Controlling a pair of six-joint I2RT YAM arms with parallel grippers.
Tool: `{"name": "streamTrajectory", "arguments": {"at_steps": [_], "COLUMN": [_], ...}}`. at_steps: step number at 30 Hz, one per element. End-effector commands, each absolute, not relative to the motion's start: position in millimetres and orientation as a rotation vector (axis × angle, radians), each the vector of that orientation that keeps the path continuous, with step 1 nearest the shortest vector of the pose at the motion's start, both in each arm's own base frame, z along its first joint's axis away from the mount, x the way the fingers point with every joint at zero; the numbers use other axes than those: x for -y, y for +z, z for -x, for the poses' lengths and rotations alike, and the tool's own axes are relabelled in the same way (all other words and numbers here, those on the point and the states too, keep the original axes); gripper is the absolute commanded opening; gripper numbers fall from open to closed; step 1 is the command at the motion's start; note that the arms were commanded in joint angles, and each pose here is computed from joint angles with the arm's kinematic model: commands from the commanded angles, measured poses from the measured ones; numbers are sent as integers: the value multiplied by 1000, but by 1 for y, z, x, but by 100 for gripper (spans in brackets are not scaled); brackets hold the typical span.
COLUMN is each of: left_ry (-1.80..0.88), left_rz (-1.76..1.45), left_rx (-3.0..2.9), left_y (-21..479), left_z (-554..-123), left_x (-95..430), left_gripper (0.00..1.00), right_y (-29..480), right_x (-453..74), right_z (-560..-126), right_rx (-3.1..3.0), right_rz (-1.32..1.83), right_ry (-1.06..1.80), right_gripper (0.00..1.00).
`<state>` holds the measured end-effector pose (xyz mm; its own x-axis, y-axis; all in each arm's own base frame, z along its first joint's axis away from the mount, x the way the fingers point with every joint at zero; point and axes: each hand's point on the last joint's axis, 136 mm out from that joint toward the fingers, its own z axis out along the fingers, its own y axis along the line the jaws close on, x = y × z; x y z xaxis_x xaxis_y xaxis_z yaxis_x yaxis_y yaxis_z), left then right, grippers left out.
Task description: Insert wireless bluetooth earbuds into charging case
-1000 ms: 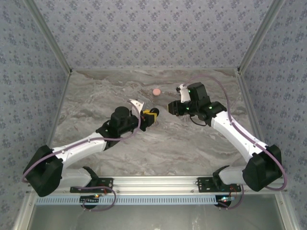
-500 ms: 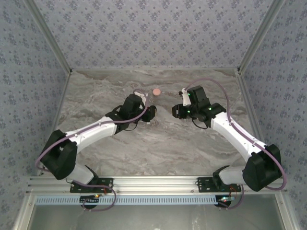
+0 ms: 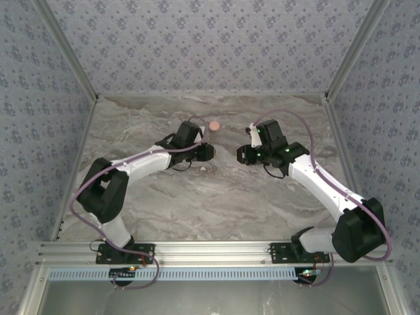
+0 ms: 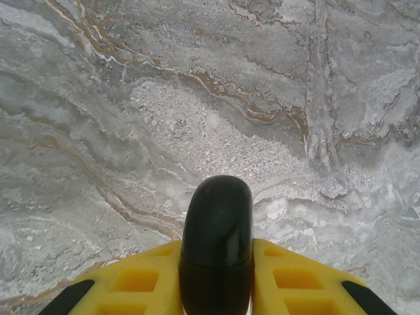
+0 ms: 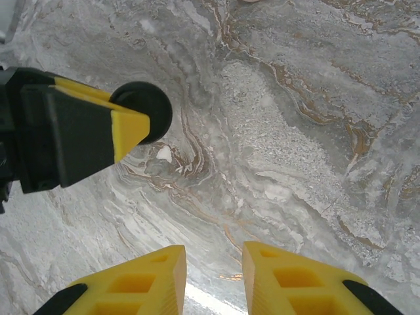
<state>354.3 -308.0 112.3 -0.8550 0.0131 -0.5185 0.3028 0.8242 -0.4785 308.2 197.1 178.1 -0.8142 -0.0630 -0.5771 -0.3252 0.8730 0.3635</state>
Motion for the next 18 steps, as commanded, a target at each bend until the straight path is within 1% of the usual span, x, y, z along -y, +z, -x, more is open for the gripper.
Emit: {"name": "streamTrajectory", "arguments": {"at_steps": [1, 9, 18], "left_ry": [-836, -925, -867], "left_rz": [-231, -197, -166], "left_rx": [-2533, -2580, -2655], "left_y": [113, 94, 71], "left_z": [-361, -385, -408], "left_x": [317, 327, 330], "left_gripper": [25, 25, 25], "right_y": [176, 172, 171], "right_x": [-189, -188, -188], "right_z": [-304, -303, -304], "right_rx": [-2480, -2488, -2494], "right_rz": [267, 268, 263], "right_ry": [584, 583, 583], "right_gripper": [30, 30, 31]}}
